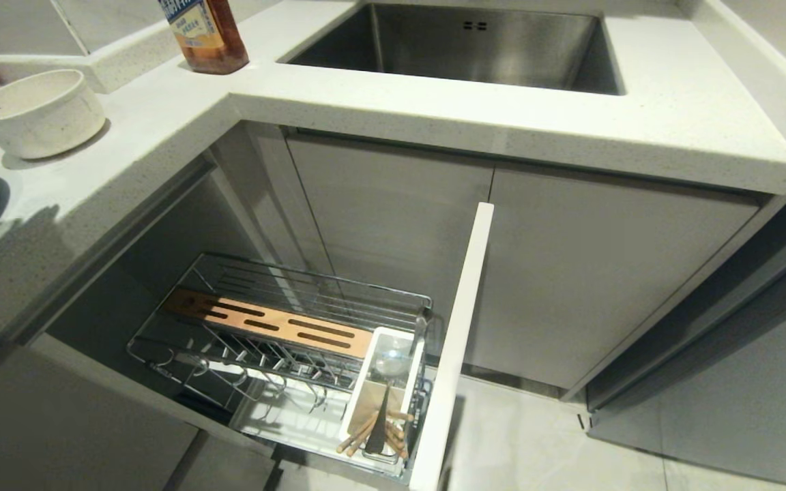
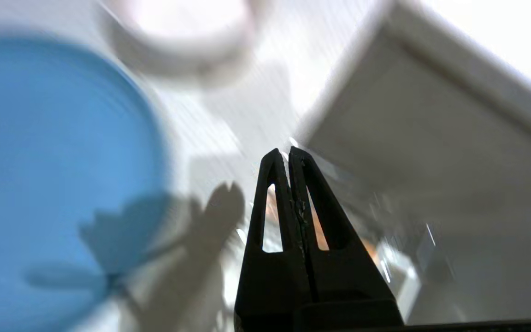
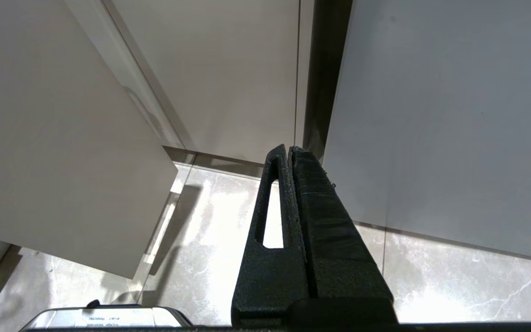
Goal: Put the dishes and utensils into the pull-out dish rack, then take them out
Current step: Pick up the bowl and place it in the cupboard
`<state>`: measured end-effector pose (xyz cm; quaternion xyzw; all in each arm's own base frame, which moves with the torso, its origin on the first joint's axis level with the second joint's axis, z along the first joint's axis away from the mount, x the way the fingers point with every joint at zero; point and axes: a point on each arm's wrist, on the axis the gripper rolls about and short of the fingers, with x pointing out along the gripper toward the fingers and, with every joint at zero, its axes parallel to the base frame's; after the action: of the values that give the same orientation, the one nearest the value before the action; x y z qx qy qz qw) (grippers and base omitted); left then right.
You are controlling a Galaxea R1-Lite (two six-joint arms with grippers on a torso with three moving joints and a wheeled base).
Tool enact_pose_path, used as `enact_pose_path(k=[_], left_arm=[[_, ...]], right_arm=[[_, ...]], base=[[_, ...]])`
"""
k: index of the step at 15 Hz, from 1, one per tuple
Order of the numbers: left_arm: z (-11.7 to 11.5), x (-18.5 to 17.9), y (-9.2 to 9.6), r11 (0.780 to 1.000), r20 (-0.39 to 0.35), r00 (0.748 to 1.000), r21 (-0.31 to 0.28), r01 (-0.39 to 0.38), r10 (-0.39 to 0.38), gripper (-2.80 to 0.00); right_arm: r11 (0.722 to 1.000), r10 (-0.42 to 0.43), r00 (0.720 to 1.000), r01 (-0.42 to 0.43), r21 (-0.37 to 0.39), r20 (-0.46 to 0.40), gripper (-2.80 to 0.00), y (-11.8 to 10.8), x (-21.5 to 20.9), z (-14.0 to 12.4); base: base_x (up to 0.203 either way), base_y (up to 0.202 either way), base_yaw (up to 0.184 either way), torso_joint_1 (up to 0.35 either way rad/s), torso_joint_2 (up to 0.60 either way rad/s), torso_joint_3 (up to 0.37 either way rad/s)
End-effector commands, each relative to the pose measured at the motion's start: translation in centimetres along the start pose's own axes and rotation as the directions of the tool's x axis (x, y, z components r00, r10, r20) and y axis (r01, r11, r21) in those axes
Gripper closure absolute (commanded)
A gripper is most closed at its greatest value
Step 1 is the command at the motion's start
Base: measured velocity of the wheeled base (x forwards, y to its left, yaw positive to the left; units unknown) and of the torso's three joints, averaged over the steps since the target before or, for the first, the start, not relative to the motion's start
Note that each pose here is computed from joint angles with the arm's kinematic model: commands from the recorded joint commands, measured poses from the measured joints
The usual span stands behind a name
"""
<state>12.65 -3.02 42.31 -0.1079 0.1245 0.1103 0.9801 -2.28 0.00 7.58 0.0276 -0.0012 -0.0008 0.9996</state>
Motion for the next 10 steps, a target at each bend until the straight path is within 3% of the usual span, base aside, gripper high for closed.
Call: enact_pose_path(k=[1,5,6,8,10], left_arm=[[1.2,1.4,0.4,0.997,0.089,0.993,-0.026,-0.073,0.075,0.0],[2.6,6.3,-0.1,0.987,0.175,0.972,-0.04,-0.154,0.158,0.0],[2.6,7.2,-0.2,0.983,0.181,0.966,-0.053,-0.177,0.184,-2.8],[2.7,8.3,-0.2,0.976,0.189,0.96,-0.095,-0.194,0.209,-2.8],[2.6,9.1,-0.2,0.974,0.177,0.96,-0.097,-0.203,0.217,-2.8]], right_arm=[[1.0,0.0,1.0,0.0,0.0,-0.001,0.0,0.0,0.0,0.0],[1.0,0.0,1.0,0.0,0.0,0.001,0.0,0.0,0.0,0.0],[1.0,0.0,1.0,0.0,0.0,0.001,0.0,0.0,0.0,0.0],[1.0,0.0,1.0,0.0,0.0,0.0,0.0,0.0,0.0,0.0],[1.0,0.0,1.0,0.0,0.0,0.0,0.0,0.0,0.0,0.0]], base=[[0.0,0.0,0.0,0.0,0.0,0.0],[0.0,0.0,0.0,0.0,0.0,0.0],[0.0,0.0,0.0,0.0,0.0,0.0],[0.0,0.0,0.0,0.0,0.0,0.0],[0.0,0.0,0.0,0.0,0.0,0.0]])
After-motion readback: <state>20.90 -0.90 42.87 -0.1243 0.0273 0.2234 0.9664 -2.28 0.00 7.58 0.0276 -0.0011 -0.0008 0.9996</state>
